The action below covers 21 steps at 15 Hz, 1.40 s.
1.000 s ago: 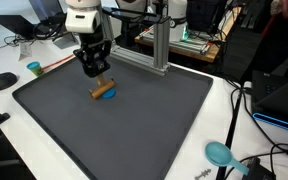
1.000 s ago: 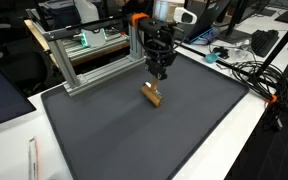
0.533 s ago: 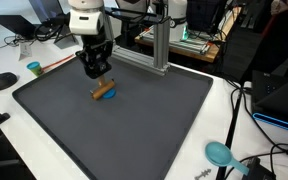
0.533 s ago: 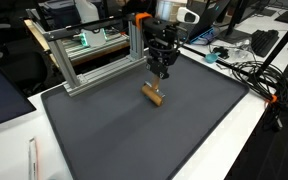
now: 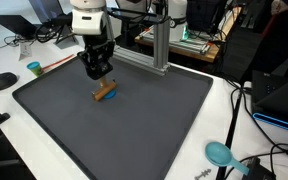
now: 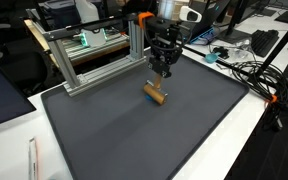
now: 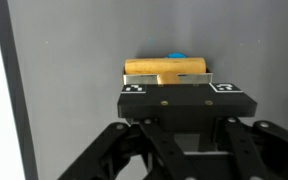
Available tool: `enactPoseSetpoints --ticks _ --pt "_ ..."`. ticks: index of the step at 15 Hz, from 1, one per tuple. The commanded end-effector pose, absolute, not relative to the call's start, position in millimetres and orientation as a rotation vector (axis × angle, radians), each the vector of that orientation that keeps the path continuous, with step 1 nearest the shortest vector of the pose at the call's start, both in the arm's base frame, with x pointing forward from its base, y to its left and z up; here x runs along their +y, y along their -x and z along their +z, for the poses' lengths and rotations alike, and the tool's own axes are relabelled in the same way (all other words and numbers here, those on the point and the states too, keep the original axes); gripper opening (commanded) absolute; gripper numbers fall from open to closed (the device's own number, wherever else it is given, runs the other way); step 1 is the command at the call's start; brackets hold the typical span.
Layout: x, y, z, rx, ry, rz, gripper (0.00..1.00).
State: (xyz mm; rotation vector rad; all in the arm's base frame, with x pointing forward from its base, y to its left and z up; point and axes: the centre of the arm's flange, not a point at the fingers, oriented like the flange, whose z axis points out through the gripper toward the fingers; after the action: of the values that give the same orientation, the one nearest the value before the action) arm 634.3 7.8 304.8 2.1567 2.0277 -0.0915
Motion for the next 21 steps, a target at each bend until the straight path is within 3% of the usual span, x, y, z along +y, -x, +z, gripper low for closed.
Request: enactPoseSetpoints --ticks 1,21 --pt "24.4 -641.6 285.5 2.079 -2.154 -0.074 0.22" --pt "-10.3 -632.1 270.2 1.971 -2.2 -0.213 0.22"
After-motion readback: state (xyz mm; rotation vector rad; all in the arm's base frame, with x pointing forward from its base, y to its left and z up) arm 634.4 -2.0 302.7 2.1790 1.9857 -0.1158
